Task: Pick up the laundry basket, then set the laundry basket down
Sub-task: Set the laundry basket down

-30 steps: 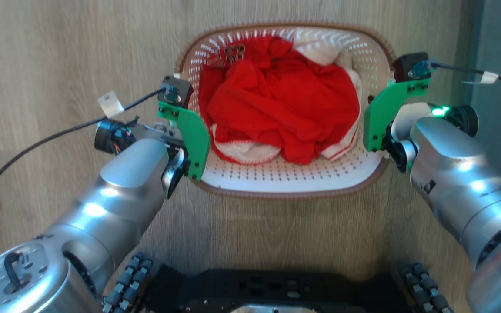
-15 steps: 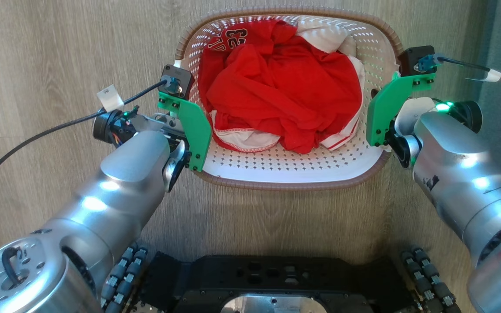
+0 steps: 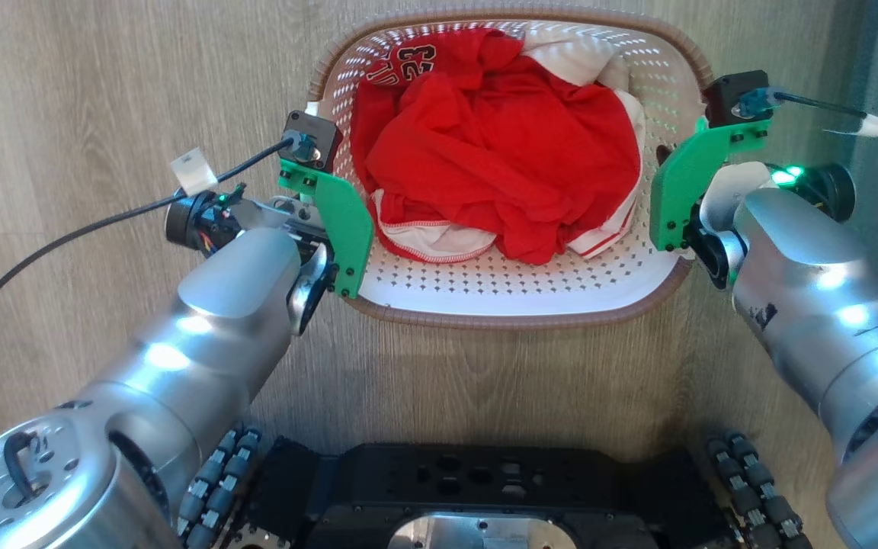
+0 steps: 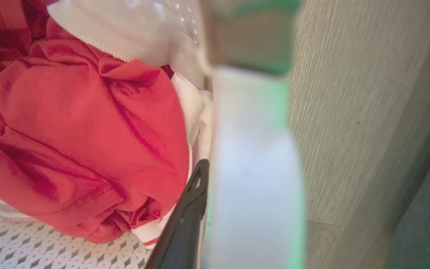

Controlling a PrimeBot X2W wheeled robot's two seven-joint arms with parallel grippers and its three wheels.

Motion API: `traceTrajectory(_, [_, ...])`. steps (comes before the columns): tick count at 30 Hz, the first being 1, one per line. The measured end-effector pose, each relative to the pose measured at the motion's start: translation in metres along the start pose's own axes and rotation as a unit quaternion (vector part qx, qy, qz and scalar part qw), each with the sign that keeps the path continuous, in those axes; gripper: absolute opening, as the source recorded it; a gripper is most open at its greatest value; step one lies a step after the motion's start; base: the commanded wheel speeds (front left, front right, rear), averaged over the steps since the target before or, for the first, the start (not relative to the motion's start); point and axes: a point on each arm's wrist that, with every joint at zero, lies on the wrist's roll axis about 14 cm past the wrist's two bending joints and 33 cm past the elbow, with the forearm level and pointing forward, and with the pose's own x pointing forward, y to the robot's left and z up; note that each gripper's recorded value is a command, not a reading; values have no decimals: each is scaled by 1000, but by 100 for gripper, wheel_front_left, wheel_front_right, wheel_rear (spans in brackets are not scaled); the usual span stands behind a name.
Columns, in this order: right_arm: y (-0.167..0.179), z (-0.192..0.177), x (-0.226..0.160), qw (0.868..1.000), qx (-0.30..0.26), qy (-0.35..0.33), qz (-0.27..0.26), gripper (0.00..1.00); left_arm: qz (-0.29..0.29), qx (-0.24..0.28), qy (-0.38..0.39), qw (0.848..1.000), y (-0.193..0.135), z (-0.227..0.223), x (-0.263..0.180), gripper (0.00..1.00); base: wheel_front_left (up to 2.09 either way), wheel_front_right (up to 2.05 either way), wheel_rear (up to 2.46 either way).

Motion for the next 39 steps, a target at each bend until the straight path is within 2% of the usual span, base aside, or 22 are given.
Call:
traceTrajectory(1, [0,1,0,1000,-8,-1,1,34,5,0,0,1000,1,0,0,28,0,0,0])
traceTrajectory(2, [2,2,1,1000,-30,-1,5,100,12,2,-8,1000,1,5,0,100,0,0,0])
traceTrajectory(12, [10,17,-4,999,-40,-23,11,100,17,10,-12,1000,-3,15,-6,100,0,0,0])
traceTrajectory(21, [12,42,-28,998,-36,-55,1,100,28,14,-22,999,-5,21,-27,100,0,0,0])
traceTrajectory(27, [16,36,-56,998,-28,-59,-9,100,37,17,-32,999,-9,20,-50,100,0,0,0])
traceTrajectory(34, [25,45,-100,995,-27,-94,-20,100,40,24,-54,997,-23,16,-84,100,0,0,0])
traceTrajectory(37, [31,44,-121,993,-23,-114,-23,100,38,35,-89,995,-31,20,-101,100,0,0,0])
traceTrajectory(39, [37,44,-135,990,-22,-134,-24,100,40,60,-130,989,-36,31,-115,100,0,0,0])
